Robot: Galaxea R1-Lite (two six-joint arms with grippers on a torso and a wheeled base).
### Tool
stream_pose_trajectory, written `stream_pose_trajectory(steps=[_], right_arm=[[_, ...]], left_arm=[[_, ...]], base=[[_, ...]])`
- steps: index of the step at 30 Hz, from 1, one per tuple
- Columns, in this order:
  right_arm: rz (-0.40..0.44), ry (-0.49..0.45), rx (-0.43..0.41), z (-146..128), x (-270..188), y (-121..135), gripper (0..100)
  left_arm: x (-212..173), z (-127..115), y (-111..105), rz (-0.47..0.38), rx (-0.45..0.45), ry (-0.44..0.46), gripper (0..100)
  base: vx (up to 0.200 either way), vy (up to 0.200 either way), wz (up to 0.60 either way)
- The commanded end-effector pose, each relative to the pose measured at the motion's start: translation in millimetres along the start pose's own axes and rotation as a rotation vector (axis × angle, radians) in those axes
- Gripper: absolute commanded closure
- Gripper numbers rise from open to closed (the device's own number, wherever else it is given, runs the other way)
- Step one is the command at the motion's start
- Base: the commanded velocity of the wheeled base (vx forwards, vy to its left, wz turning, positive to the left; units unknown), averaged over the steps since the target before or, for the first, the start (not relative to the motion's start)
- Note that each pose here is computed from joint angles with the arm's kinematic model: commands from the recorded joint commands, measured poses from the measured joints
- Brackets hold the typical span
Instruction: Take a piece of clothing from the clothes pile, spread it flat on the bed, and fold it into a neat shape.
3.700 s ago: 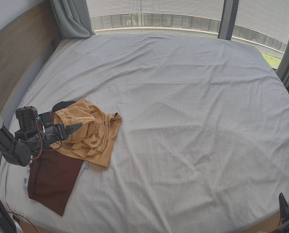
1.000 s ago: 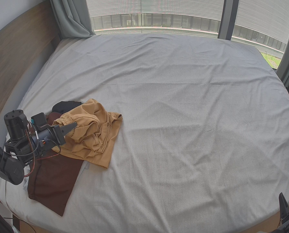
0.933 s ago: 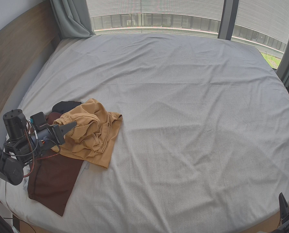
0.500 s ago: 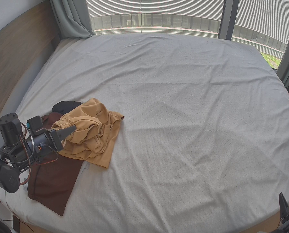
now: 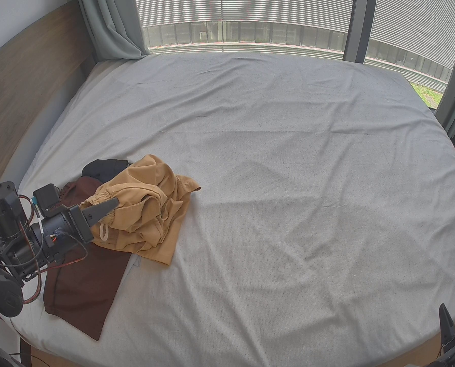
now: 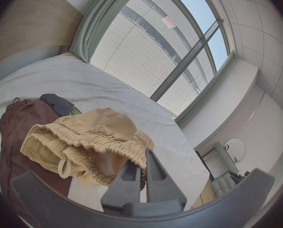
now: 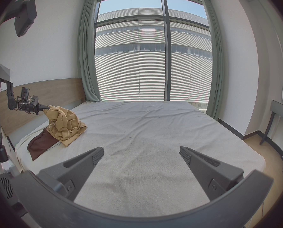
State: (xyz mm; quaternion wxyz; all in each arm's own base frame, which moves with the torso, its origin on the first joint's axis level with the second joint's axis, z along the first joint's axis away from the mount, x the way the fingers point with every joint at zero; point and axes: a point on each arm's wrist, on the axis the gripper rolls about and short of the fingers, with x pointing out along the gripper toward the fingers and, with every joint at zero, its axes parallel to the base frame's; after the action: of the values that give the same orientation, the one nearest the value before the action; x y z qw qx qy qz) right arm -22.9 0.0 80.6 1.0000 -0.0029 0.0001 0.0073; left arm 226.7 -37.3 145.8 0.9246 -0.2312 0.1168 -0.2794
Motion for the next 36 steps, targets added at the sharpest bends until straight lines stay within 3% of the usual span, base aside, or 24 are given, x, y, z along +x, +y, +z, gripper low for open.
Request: stream_pose_trajectory(steps=[1, 7, 20, 26, 31, 36], right_arm=[[0.002, 0.001, 0.000, -5.2, 0.1, 0.1, 0], [0.002, 0.001, 0.000, -5.2, 0.1, 0.1, 0], [0.001, 0.001, 0.000, -5.2, 0.1, 0.0, 0], [0.001, 0.001, 0.000, -5.2, 0.1, 0.0, 0], [0.001, 0.001, 0.000, -5.2, 0.1, 0.0, 0], [0.001, 0.001, 0.000, -5.2, 0.1, 0.0, 0]], left_arm=[[0.4, 0.8, -10.8, -0.029, -0.009, -0.010, 100], [13.1, -0.8, -32.2, -0.049, -0.094, -0.033, 100], [35.5, 8.4, -80.8, -0.101, -0.243, -0.192, 100], [41.8, 8.1, -94.8, -0.106, -0.272, -0.220, 100], [55.0, 9.0, -116.6, -0.088, -0.314, -0.296, 100], [60.6, 6.3, -126.8, -0.120, -0.320, -0.296, 100]], base=[[0.000, 0.000, 0.00], [0.000, 0.000, 0.00], [0.000, 0.000, 0.00], [0.000, 0.000, 0.00], [0.000, 0.000, 0.00], [0.000, 0.000, 0.00]])
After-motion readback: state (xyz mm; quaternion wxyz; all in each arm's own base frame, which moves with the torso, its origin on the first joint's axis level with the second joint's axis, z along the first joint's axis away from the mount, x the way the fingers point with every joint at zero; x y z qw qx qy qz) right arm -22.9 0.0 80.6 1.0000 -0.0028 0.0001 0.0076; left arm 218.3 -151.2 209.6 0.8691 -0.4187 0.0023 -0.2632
